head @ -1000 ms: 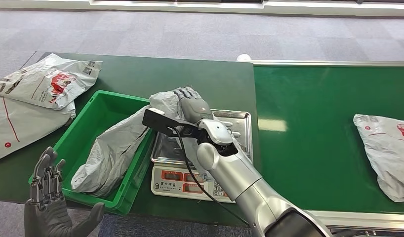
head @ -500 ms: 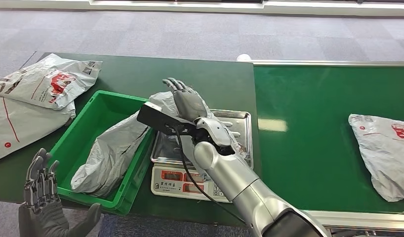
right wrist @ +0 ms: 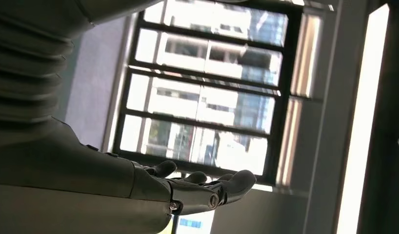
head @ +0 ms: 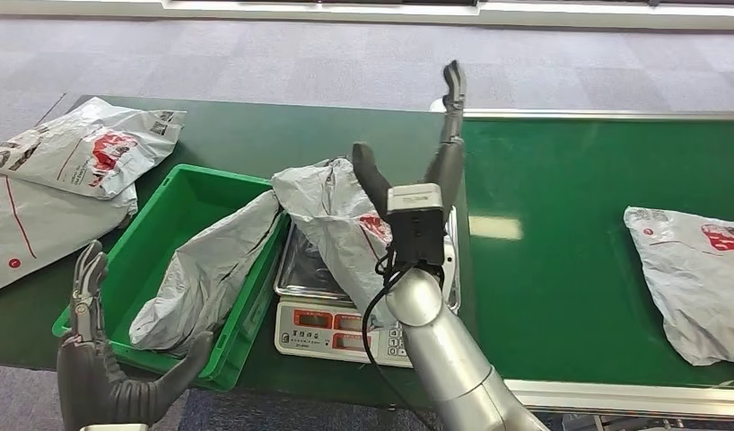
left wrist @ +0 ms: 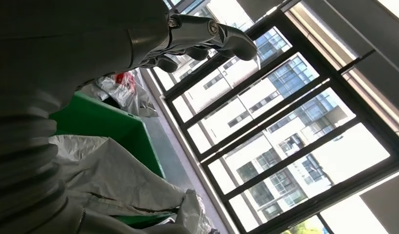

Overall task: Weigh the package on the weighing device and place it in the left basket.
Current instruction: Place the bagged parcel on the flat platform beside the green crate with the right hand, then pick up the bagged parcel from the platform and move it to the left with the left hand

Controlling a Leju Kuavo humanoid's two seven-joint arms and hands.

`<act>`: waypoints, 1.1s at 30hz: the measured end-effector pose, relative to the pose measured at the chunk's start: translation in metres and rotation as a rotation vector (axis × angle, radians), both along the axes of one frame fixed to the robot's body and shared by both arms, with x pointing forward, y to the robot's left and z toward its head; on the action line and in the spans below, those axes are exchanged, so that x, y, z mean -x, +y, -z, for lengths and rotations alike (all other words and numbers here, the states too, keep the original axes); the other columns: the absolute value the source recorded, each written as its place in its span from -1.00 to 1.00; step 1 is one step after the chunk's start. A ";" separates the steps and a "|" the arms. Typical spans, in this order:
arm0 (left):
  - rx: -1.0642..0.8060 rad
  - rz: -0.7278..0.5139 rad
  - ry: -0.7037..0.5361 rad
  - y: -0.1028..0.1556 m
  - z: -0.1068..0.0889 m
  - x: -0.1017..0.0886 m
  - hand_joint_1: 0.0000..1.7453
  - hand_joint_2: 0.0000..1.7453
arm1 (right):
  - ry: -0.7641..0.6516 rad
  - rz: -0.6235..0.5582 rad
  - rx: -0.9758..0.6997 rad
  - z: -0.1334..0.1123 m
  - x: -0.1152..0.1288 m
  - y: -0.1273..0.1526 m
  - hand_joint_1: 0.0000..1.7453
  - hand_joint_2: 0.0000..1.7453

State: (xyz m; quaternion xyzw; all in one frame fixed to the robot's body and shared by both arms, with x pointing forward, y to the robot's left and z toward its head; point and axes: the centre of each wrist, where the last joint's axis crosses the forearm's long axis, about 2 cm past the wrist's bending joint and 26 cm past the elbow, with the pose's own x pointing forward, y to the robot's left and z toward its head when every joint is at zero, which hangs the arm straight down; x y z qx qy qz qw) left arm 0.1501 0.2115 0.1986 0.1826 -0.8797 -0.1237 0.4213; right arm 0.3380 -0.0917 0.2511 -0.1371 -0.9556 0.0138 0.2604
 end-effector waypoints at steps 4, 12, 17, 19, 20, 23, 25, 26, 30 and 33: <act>-0.151 0.041 0.095 -0.026 -0.003 -0.034 -1.00 1.00 | -0.068 0.145 -0.204 0.009 0.030 -0.053 -1.00 1.00; -0.411 0.106 0.239 -0.090 -0.001 -0.133 -1.00 1.00 | 0.058 0.392 -0.280 0.073 0.123 -0.163 -1.00 1.00; -0.477 0.118 0.285 -0.103 0.003 -0.148 -1.00 1.00 | 0.050 0.406 -0.224 0.074 0.138 -0.173 -1.00 1.00; -0.507 0.114 0.310 -0.105 0.006 -0.151 -1.00 1.00 | 0.044 0.407 -0.221 0.072 0.141 -0.174 -1.00 1.00; -0.520 0.113 0.322 -0.106 0.007 -0.153 -1.00 1.00 | 0.042 0.406 -0.222 0.071 0.142 -0.174 -1.00 1.00; -0.560 0.118 0.361 -0.109 0.014 -0.157 -1.00 1.00 | 0.038 0.400 -0.227 0.070 0.144 -0.174 -1.00 1.00; -0.586 0.130 0.389 -0.113 0.018 -0.160 -1.00 1.00 | 0.034 0.394 -0.222 0.069 0.144 -0.172 -1.00 1.00; -0.599 0.139 0.404 -0.116 0.021 -0.161 -1.00 1.00 | 0.031 0.390 -0.217 0.069 0.144 -0.170 -1.00 1.00; -0.687 0.162 0.494 -0.132 0.031 -0.166 -0.47 1.00 | 0.018 0.366 -0.211 0.066 0.142 -0.164 -1.00 1.00; -0.799 0.154 0.589 -0.141 0.041 -0.169 1.00 1.00 | 0.006 0.345 -0.221 0.062 0.138 -0.159 -1.00 1.00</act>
